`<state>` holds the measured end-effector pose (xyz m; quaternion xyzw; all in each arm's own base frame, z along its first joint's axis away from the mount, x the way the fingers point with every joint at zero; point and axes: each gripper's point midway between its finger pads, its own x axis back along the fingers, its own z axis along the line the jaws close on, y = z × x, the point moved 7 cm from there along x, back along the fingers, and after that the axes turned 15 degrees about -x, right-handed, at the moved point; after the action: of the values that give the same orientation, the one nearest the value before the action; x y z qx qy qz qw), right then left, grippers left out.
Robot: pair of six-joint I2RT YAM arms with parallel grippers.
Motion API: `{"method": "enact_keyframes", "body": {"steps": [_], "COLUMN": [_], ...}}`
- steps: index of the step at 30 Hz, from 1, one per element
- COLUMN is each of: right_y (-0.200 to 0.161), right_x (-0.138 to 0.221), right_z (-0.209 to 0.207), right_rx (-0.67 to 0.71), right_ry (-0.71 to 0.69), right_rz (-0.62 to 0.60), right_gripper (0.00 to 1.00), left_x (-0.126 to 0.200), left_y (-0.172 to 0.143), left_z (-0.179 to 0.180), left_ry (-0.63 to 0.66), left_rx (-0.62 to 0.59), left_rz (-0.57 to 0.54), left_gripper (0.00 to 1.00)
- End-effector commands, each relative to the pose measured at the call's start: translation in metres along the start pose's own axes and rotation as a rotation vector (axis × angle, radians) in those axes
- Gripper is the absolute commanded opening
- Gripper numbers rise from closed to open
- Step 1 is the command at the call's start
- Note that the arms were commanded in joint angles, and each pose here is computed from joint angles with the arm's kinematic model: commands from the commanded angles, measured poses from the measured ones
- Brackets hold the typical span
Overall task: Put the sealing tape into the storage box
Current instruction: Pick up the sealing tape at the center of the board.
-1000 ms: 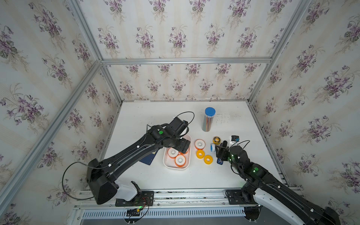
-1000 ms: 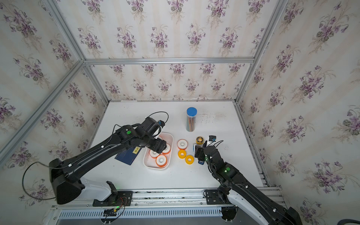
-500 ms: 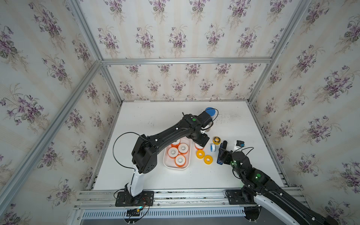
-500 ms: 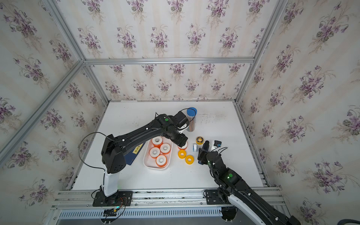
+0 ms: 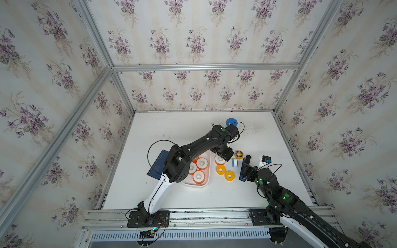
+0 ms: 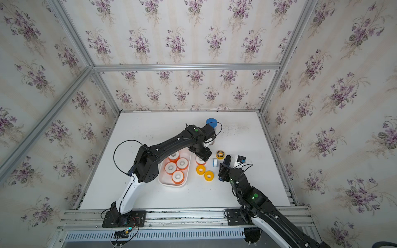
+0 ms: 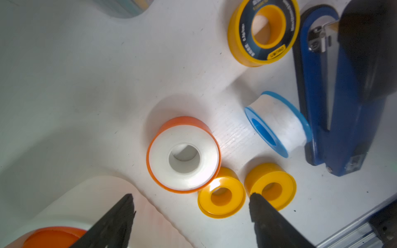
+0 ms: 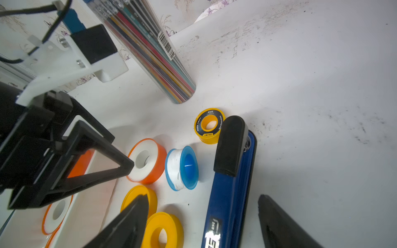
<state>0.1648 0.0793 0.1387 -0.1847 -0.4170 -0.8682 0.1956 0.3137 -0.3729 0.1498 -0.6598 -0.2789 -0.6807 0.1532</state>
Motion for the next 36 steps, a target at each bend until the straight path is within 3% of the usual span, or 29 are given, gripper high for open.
{"method": "enact_keyframes", "body": {"steps": [1,18,36], "right_y": [0.003,0.002,0.002], "right_x": [0.000,0.000,0.000], "right_z": [0.003,0.003,0.004], "right_rx": [-0.007,-0.005,-0.004], "right_ry": [0.009,0.012,0.016], "right_rz": [-0.016,-0.011,-0.008], "right_gripper": [0.84,0.85,0.85], "left_x": [-0.007,-0.043,-0.048], "left_y": [-0.001,0.000,0.001], "left_z": [0.002,0.009,0.006], "left_ry": [-0.015,-0.006,0.041], "left_rx": [-0.008,0.022,0.028], "left_rz": [0.023,0.068,0.068], "left_gripper": [0.87,0.85,0.77]}}
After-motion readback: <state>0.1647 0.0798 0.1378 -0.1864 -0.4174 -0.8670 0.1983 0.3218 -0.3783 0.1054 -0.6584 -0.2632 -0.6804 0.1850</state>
